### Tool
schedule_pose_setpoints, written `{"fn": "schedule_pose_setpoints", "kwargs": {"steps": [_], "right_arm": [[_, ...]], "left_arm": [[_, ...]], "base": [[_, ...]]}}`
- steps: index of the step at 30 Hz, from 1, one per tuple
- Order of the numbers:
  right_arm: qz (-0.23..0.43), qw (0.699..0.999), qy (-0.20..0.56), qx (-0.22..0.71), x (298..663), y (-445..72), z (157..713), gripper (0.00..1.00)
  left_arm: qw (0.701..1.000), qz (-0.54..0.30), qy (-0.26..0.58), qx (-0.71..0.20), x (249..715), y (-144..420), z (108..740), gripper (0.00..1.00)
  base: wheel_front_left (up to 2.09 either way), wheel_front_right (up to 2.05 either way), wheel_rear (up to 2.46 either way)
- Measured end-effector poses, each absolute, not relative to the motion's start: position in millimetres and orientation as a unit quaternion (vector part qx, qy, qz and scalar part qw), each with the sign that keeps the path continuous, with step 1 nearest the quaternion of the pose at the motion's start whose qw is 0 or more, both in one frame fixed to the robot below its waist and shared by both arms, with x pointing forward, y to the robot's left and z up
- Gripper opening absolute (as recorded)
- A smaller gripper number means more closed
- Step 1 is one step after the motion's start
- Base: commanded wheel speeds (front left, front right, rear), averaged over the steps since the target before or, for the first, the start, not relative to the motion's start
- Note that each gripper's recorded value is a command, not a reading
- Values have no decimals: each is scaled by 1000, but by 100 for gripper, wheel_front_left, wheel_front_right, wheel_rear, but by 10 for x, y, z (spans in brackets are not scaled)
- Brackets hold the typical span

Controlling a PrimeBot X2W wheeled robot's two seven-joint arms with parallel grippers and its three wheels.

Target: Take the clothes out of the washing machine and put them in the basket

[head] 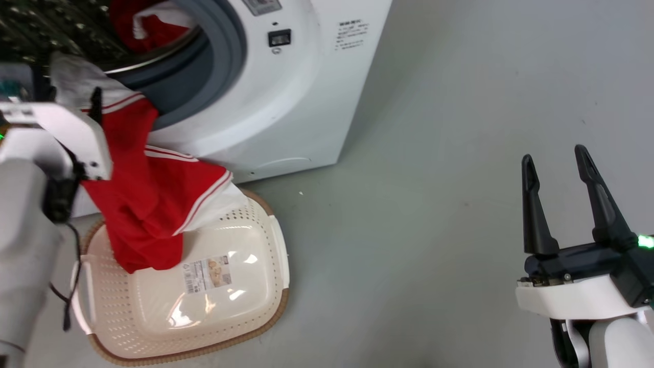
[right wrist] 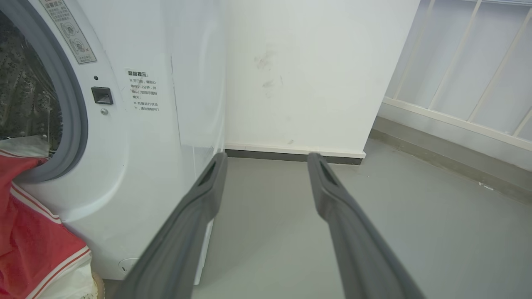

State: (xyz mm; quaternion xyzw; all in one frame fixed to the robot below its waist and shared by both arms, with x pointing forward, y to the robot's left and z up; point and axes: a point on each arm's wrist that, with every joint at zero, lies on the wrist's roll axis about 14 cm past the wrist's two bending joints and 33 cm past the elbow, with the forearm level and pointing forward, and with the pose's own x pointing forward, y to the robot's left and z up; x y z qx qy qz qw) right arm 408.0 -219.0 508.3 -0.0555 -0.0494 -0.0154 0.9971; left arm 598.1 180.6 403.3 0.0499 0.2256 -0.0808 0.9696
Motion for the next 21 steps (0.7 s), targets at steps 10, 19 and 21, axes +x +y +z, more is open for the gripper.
{"fn": "schedule_pose_setpoints", "kwargs": {"steps": [10, 19, 21], "right_arm": [[-30, 998, -27, -55, 4124, -2303, 4936, 100], [-34, 998, -13, -57, 4168, -2340, 4831, 100], [-35, 998, -11, -57, 4173, -2345, 4813, 100]], "left_arm": [[901, -96, 411, 101, 6104, 1860, 3639, 100], [855, -101, 500, 94, 6008, 1803, 3338, 91], [853, -102, 504, 92, 6012, 1790, 3320, 0]], "base": [[0, 0, 0], [0, 0, 0], [0, 0, 0]]}}
